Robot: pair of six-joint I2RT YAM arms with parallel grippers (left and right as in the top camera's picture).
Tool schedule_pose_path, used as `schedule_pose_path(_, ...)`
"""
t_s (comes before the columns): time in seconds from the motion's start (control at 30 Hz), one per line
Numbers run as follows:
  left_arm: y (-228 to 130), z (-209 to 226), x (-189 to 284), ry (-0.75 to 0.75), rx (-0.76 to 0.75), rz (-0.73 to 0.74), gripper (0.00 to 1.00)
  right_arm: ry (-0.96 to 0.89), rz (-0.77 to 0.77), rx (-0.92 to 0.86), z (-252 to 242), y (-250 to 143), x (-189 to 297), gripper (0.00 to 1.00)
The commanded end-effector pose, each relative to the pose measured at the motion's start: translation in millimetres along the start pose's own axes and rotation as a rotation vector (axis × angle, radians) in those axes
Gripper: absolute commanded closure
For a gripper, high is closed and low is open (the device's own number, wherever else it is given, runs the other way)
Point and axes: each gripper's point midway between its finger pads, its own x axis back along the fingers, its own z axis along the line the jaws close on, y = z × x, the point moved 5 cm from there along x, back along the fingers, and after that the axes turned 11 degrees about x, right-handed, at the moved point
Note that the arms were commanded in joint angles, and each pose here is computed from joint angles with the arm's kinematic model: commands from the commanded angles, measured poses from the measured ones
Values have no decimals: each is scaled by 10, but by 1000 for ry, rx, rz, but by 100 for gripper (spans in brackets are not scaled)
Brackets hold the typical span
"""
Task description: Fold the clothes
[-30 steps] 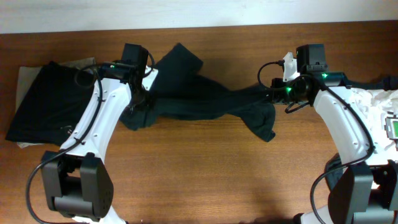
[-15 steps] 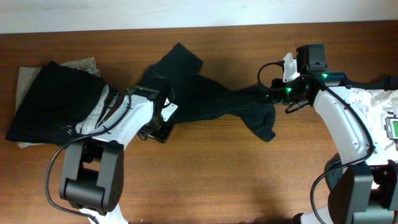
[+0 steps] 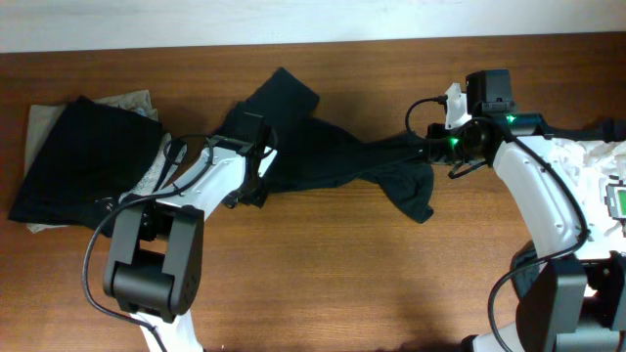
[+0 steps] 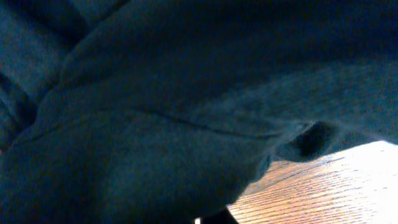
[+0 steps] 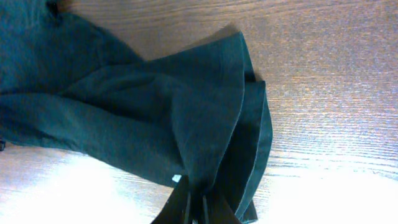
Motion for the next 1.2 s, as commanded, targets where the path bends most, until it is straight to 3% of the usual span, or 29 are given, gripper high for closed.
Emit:
schedule_pose_path(0.0,-242,-54,-194,-28,-3,157,100,-16,-27,15,-5,52,88,96)
schedule_pose_path(0.17,-164,-19,586,-83,4,179,100,-24,-36,16,-6,55,133,96)
schedule_pose_path(0.2,-145,33,976,-85,9,129,100,-31,-61,22,13,71,235,96)
schedule_pose_path(0.43,-554,243,2297,-91,-10,-130,100,-202,-134,2,31,-188,1064,96)
schedule_pose_path(0.6,-751,656,3736,4,95,-595,100,-189,-456,-5,329,-48,2201,96)
schedule_pose_path(0.67,-982,862,4183,114,160,-727,100,-134,-546,26,520,-107,2655,96)
schedule_pose_path(0.77,-1239,953,4684,140,169,-918,100,-91,-657,-10,657,-192,3057,96)
schedule_pose_path(0.9,-627,832,4342,91,120,-801,100,-85,-572,-30,548,127,2680,96)
schedule_pose_path(0.97,92,563,3927,-44,-22,-736,100,-17,-536,-17,520,468,2324,96)
schedule_pose_path(1.0,288,477,3797,-94,-73,-726,100,-13,-532,-17,482,599,2193,96)
schedule_pose_path(1.07,879,447,3458,-121,-85,-738,100,-16,-592,3,402,951,1986,96)
schedule_pose_path(1.1,1048,484,3570,-109,-84,-811,100,-25,-677,53,404,1117,2051,96)
schedule_pose_path(1.17,998,577,4340,-76,-89,-1046,100,-56,-813,87,384,1265,2402,96)
